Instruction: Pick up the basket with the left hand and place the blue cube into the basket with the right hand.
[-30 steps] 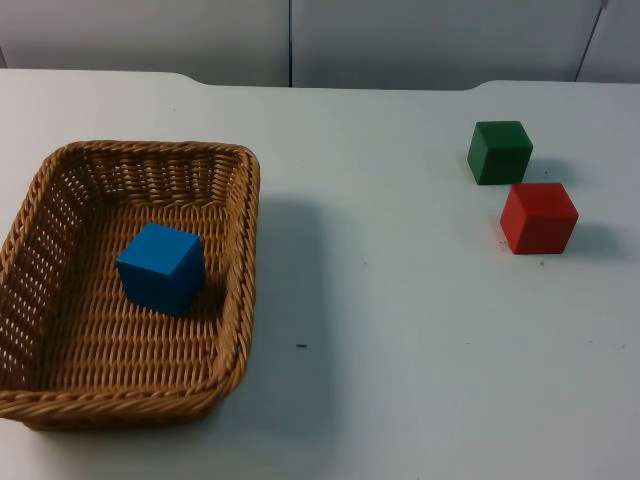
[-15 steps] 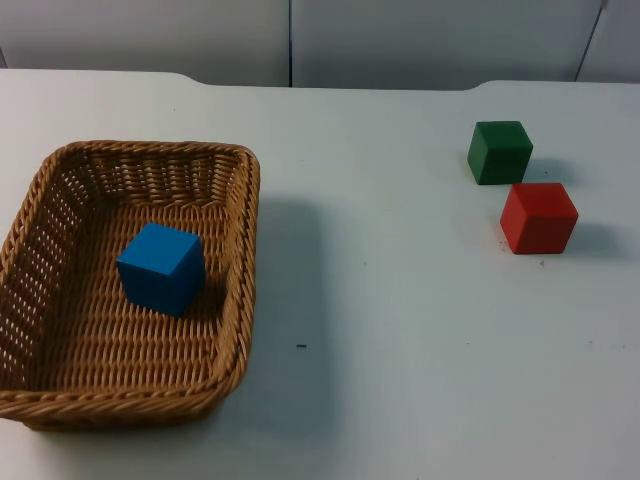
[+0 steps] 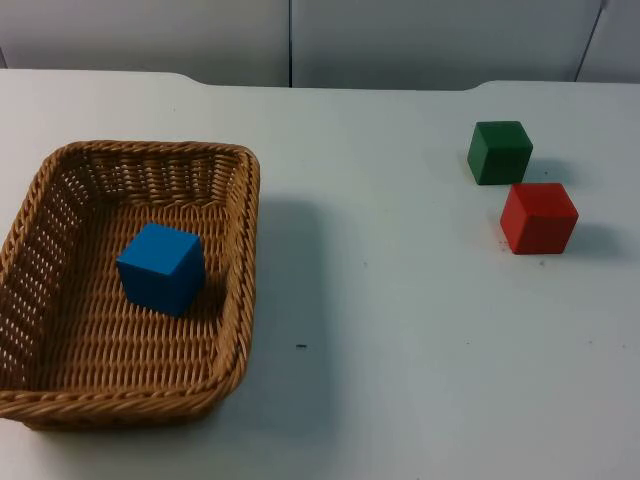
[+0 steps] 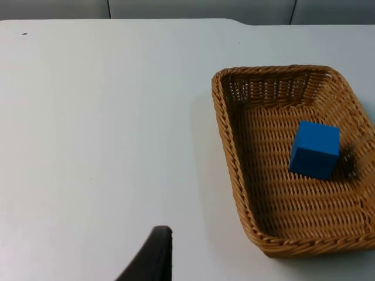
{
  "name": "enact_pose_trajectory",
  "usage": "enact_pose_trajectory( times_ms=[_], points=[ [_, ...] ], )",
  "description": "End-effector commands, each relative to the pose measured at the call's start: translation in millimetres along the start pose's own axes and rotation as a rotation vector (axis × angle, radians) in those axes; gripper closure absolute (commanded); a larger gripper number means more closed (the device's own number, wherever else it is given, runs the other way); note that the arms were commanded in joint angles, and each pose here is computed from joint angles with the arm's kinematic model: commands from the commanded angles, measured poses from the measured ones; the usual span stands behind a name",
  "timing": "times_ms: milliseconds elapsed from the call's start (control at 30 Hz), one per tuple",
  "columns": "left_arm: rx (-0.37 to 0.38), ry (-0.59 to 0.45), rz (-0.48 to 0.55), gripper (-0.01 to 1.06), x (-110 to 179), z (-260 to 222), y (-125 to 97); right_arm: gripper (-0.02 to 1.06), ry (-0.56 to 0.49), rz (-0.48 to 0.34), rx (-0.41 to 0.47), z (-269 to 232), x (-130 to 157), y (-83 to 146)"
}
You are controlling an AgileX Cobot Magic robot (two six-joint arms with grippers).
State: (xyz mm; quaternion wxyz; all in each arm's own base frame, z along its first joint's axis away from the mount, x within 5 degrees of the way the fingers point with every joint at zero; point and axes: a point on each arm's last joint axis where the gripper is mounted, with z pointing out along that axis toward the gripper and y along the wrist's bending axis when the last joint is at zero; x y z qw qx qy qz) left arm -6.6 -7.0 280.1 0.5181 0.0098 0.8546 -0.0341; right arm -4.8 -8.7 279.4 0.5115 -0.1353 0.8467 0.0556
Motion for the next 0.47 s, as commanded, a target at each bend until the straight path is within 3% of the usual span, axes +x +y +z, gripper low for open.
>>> enact_pose_trajectory(
  times_ms=[0, 267, 433],
  points=[
    [0.005, -0.009, -0.006, 0.00, 0.1, -0.5, -0.4, 0.03, -0.007, 0.032, 0.070, 0.9, 0.8, 0.5],
    [0.005, -0.009, -0.006, 0.00, 0.1, -0.5, -0.4, 0.03, 0.005, 0.147, 0.288, -0.3, 1.4, 2.4],
    [0.005, -0.009, -0.006, 0.00, 0.1, -0.5, -0.4, 0.03, 0.008, 0.179, 0.348, -0.6, 1.5, 2.9]
  ],
)
